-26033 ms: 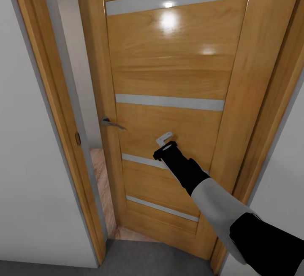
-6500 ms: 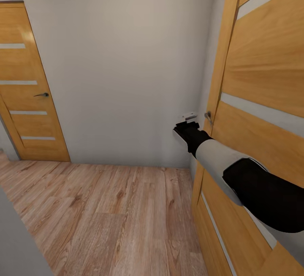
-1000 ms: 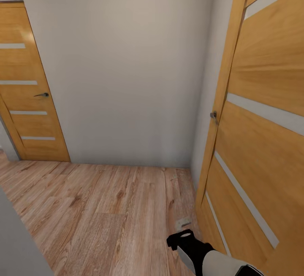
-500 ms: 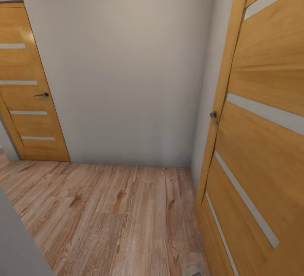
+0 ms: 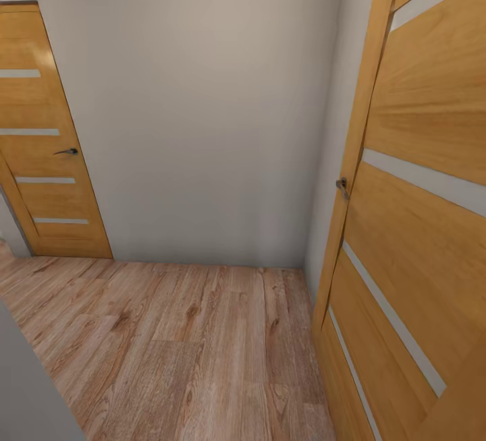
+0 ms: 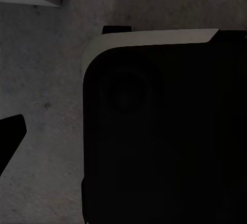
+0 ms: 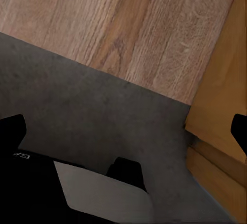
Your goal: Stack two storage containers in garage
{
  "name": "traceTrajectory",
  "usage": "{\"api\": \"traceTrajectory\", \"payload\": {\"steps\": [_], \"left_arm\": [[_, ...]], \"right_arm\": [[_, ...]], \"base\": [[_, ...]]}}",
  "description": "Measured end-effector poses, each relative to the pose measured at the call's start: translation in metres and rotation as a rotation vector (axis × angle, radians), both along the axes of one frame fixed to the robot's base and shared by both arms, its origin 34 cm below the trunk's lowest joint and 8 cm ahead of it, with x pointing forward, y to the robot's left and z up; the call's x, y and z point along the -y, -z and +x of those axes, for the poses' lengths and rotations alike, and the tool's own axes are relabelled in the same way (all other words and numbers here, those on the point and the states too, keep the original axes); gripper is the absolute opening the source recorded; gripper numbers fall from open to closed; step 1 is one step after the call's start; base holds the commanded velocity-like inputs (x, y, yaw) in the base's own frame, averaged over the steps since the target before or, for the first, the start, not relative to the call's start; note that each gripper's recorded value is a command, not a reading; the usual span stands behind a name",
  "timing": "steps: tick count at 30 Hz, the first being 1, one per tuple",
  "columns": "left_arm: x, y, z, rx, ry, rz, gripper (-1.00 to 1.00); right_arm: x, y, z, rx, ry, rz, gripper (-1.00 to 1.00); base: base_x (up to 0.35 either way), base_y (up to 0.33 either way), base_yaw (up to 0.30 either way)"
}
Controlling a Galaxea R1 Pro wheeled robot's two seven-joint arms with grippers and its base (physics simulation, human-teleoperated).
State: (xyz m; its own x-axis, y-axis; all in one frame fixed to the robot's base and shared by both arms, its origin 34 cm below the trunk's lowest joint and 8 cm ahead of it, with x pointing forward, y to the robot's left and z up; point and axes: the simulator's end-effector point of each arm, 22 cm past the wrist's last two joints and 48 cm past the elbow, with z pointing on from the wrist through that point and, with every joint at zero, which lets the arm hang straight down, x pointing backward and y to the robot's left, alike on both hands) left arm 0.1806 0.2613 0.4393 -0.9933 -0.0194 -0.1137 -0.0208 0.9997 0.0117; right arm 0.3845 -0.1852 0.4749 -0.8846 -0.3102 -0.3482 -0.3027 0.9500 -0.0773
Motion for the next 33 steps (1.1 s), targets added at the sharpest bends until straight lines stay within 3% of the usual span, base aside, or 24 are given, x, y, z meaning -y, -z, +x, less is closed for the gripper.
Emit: {"api": "traceTrajectory", "payload": {"steps": [13, 20, 33], "left_arm": [[0.0, 0.0, 0.0, 0.0, -0.001, 0.0, 1.0], [0.0, 0.0, 0.0, 0.0, -0.001, 0.0, 1.0], [0.0, 0.0, 0.0, 0.0, 0.0, 0.0, 1.0]], "right_arm": [[0.044, 0.013, -0.037, -0.048, 0.005, -0.012, 1.0], [0.051, 0.022, -0.08, -0.109, -0.011, 0.029, 1.0], [0.045, 0.025, -0.105, -0.133, -0.012, 0.092, 1.0]], "base": [[0.0, 0.0, 0.0], [0.0, 0.0, 0.0], [0.0, 0.0, 0.0]]}}
